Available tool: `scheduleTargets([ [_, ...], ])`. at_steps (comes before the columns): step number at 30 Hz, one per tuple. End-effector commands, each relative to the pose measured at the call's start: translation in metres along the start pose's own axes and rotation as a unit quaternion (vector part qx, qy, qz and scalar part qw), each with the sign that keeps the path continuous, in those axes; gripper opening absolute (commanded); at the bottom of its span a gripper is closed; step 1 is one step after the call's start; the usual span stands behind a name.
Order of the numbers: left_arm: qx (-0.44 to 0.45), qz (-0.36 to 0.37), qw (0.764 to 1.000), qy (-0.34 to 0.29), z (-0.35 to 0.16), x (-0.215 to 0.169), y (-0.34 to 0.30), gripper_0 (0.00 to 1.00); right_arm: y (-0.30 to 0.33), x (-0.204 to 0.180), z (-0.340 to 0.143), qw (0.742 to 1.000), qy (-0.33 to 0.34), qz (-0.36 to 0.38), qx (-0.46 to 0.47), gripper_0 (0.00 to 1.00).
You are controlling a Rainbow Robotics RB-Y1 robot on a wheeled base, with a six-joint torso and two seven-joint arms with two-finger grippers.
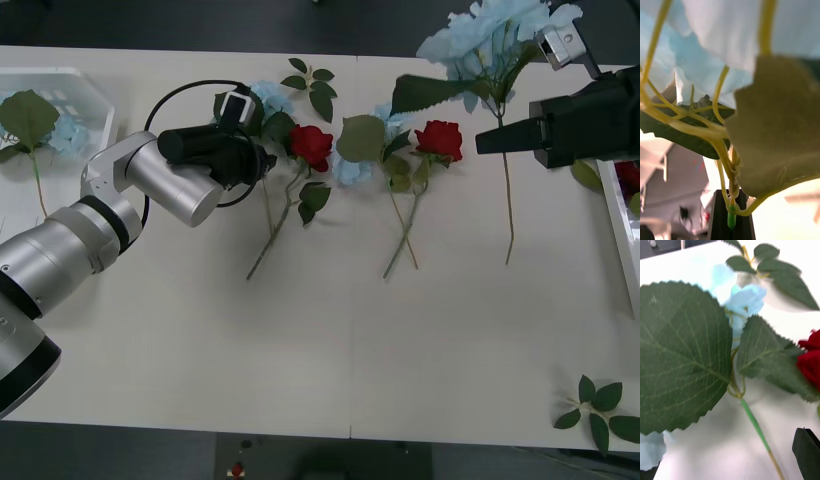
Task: Put the red flowers into the right box and the blue flowers into the left box
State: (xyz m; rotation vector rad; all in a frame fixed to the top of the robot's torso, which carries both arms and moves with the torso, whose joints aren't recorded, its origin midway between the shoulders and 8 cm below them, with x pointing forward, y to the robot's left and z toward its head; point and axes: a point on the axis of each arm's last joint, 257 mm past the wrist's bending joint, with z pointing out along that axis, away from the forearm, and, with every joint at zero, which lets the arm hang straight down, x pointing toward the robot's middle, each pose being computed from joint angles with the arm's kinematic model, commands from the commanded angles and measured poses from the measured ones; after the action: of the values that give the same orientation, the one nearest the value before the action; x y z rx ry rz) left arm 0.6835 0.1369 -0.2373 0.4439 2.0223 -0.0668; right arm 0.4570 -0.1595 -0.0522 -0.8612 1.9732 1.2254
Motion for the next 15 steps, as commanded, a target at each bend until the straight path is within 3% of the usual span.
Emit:
scheduleTargets([
  [1,0.01,-0.027,0.999,-0.017,-0.009,-0.031,0.0,1.0,0.028,-0.04,0.002,0.998,-0.051,-0.021,-0.023,0.0],
  [12,0.007,-0.011,1.0,0.004,-0.002,-0.007,-0.006,1.0,0.053,-0.058,0.035,0.993,-0.12,-0.018,-0.015,0.0],
  [15,0.006,-0.01,1.0,-0.002,-0.004,-0.018,-0.002,1.0,0.056,-0.06,0.04,0.991,-0.131,-0.011,-0.012,0.0],
])
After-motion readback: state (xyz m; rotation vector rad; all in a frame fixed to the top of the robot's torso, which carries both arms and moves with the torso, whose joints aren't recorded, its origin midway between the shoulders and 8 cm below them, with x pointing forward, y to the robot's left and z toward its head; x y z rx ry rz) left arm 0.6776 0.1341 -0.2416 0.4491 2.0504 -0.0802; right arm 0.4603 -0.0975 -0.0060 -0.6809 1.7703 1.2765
